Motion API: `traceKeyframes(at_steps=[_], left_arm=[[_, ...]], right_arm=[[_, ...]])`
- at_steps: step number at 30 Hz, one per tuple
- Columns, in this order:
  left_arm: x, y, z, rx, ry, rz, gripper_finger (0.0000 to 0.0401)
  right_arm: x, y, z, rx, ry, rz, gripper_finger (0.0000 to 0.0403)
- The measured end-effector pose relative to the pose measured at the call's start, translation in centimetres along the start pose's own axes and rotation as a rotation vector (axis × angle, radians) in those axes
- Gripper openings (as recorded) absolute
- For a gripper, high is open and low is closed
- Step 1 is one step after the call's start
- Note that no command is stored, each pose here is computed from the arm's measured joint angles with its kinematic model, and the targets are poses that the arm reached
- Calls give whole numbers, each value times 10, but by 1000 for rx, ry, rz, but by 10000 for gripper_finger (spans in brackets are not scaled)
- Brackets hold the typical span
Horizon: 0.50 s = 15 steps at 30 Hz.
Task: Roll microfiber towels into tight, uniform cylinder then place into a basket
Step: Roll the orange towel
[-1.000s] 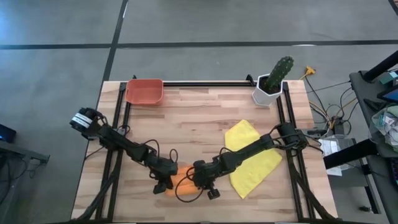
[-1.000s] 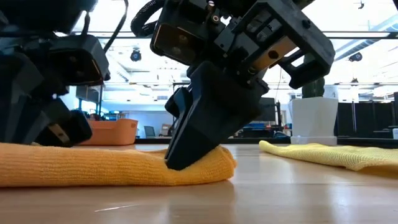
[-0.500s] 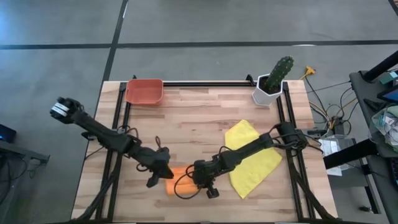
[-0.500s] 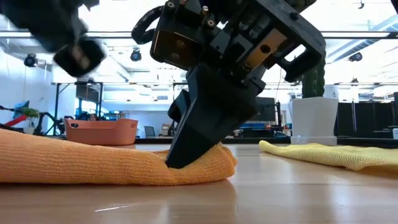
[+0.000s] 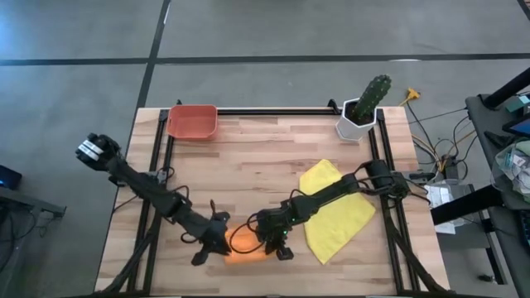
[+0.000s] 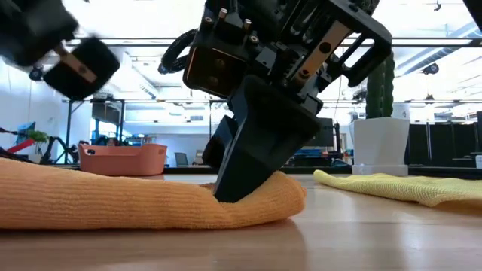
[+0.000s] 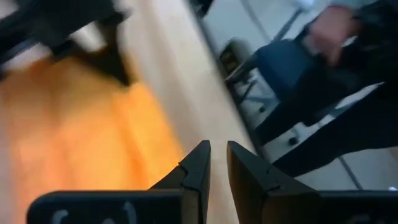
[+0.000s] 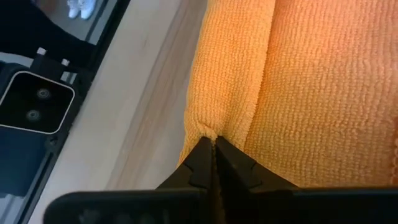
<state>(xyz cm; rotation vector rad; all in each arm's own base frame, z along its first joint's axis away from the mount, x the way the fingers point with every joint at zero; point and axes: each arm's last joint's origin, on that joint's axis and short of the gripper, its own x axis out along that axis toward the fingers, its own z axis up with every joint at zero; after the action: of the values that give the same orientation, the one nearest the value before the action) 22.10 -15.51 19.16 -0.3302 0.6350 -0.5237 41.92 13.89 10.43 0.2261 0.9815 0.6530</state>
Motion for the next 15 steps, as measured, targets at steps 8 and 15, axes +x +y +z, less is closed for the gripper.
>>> traceKeyframes(at_steps=[8,15], left_arm=[[22,-14,-1,81,18,7,38],[37,-4,-18,78,100,40,52]], right_arm=[[-4,-8,-1,37,-7,38,8],[-9,-17,1,121,-30,116,8]])
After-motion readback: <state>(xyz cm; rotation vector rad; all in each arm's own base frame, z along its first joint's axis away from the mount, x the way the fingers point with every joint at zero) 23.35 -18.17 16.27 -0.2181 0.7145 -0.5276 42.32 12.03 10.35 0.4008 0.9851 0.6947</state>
